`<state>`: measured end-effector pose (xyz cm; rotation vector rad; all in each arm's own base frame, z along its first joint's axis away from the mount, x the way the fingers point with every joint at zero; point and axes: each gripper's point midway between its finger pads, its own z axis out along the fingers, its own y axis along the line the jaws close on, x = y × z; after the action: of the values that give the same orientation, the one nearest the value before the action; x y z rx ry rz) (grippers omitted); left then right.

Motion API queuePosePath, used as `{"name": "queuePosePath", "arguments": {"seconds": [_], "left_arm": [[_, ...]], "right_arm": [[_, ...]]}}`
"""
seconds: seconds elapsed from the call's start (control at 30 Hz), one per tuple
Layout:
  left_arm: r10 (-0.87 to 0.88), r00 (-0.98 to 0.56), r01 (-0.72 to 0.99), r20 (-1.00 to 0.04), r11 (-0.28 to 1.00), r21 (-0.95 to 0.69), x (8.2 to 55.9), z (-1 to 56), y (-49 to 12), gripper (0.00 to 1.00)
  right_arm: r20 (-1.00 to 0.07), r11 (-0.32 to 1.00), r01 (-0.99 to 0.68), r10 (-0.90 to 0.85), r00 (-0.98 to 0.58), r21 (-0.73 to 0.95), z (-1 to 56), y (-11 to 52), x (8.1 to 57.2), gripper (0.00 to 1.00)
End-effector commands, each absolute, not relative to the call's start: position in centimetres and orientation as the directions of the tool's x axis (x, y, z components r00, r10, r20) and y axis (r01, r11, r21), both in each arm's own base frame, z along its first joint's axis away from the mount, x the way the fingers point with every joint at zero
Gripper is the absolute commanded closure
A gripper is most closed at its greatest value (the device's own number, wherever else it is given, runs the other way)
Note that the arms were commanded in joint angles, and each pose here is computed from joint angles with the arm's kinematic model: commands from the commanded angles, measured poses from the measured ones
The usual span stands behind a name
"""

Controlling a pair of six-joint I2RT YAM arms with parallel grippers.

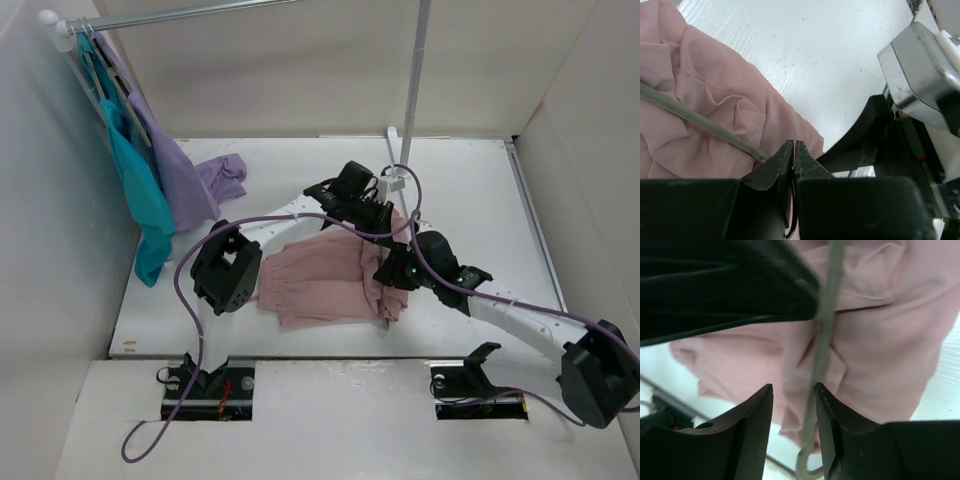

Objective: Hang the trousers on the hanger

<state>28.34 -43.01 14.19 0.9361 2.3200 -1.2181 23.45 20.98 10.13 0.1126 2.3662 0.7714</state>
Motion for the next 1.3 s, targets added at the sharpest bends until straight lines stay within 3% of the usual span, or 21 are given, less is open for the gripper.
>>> {"name": "queuePosePath", "arguments": {"seconds": [0.0,0.17,0.43,0.5,0.57,0.63,0.67,0.77,0.83,1.13,1.27], "left_arm": [[0.390,-0.723,0.690,-0.571,0.453,-0.565,28.9,13.9,-42.8,1.00],[0.384,-0.719,0.693,-0.579,0.457,-0.558,29.0,14.3,-42.8,1.00],[0.396,-0.707,0.706,-0.585,0.445,-0.552,28.6,14.2,-43.1,1.00],[0.414,-0.694,0.720,-0.589,0.429,-0.546,27.8,14.4,-43.6,1.00],[0.418,-0.687,0.726,-0.594,0.425,-0.541,27.8,14.4,-43.5,1.00],[0.428,-0.676,0.736,-0.600,0.421,-0.529,27.6,14.5,-43.7,0.92],[0.429,-0.677,0.735,-0.598,0.422,-0.530,27.4,14.8,-43.6,0.70],[0.456,-0.637,0.770,-0.622,0.414,-0.485,27.8,15.7,-43.3,0.36],[0.457,-0.602,0.796,-0.654,0.403,-0.451,28.4,17.2,-43.4,0.02],[0.309,-0.509,0.830,-0.803,0.422,-0.364,31.1,26.1,-39.9,0.00],[0.175,-0.594,0.724,-0.785,0.541,-0.427,34.1,23.7,-36.0,0.00]], "right_arm": [[-0.592,0.830,-0.055,0.348,-0.727,0.555,11.4,21.2,26.0,0.56],[-0.566,0.863,0.050,0.371,-0.736,0.502,9.4,20.0,26.0,0.64],[-0.552,0.888,0.129,0.383,-0.741,0.442,7.3,19.6,26.7,0.66],[-0.549,0.896,0.157,0.385,-0.742,0.416,7.0,19.5,27.2,0.70],[-0.536,0.902,0.177,0.382,-0.752,0.394,6.1,19.4,27.8,0.83],[-0.525,0.904,0.179,0.376,-0.763,0.388,5.9,19.7,27.9,0.98],[-0.523,0.906,0.168,0.366,-0.769,0.388,5.8,19.8,27.8,0.98],[-0.532,0.888,0.136,0.380,-0.756,0.440,7.4,20.0,27.8,1.00],[-0.516,0.863,0.115,0.396,-0.760,0.493,7.7,19.8,27.8,1.00],[-0.533,0.778,-0.064,0.366,-0.763,0.625,9.1,18.0,27.6,1.00],[-0.534,0.759,-0.105,0.344,-0.772,0.642,9.5,17.9,27.6,1.00]]}}
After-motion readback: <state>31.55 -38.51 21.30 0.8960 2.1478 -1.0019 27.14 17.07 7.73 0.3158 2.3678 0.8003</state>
